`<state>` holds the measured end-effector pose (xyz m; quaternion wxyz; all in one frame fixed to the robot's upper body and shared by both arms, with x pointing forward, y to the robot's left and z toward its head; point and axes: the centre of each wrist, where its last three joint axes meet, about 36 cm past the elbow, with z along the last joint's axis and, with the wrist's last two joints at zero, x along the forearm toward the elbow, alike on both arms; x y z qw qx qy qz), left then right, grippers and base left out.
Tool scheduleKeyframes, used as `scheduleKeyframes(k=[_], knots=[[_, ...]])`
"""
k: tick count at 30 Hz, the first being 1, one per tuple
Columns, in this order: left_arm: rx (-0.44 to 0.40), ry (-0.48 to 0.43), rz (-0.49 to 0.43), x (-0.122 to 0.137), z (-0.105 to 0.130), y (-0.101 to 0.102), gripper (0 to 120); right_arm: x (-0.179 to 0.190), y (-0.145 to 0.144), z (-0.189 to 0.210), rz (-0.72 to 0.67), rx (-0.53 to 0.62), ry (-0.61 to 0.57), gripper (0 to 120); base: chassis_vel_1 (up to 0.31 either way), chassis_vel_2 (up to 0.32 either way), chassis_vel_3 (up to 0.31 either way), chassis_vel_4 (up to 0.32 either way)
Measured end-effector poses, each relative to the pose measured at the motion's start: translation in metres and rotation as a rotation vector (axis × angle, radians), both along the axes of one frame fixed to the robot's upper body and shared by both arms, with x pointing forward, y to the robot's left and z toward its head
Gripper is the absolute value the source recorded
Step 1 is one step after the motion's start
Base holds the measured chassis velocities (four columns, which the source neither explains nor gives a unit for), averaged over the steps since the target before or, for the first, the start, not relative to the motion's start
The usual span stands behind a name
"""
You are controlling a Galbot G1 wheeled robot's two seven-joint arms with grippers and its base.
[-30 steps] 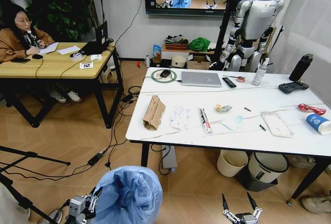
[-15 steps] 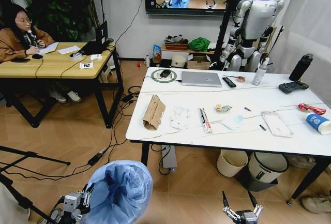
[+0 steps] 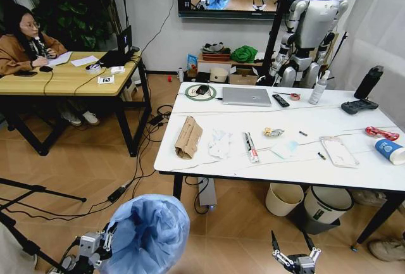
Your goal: Pick up the trash bin and place the trash from the table into it.
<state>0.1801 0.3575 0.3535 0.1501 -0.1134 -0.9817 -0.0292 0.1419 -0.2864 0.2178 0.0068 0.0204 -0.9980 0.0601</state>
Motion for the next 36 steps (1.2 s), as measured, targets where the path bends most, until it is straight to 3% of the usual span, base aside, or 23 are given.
scheduleKeyframes(k=[10, 18, 22, 25, 29, 36], knots=[[-0.032, 0.008, 0.002, 0.011, 0.012, -0.006, 0, 0.014, 0.009, 0.056, -0.051, 0.082, -0.06, 100, 0.0, 0.0, 0.0, 0.0], [-0.048, 0.022, 0.005, 0.015, 0.019, -0.011, 0, 0.03, -0.014, 0.098, -0.025, 0.052, -0.099, 100, 0.0, 0.0, 0.0, 0.0], [-0.061, 0.027, 0.007, 0.014, 0.025, -0.014, 0, 0.055, -0.016, 0.139, 0.03, 0.134, -0.097, 100, 0.0, 0.0, 0.0, 0.0], [-0.061, 0.026, 0.009, 0.013, 0.026, -0.015, 0, 0.062, -0.015, 0.148, 0.038, 0.158, -0.096, 100, 0.0, 0.0, 0.0, 0.0], [-0.085, 0.052, 0.034, 0.008, 0.034, -0.019, 0, 0.099, -0.014, 0.185, 0.054, 0.223, -0.067, 100, 0.0, 0.0, 0.0, 0.0], [-0.119, 0.086, 0.06, -0.001, 0.041, -0.027, 0, 0.137, -0.015, 0.206, 0.146, 0.213, 0.011, 100, 0.0, 0.0, 0.0, 0.0]])
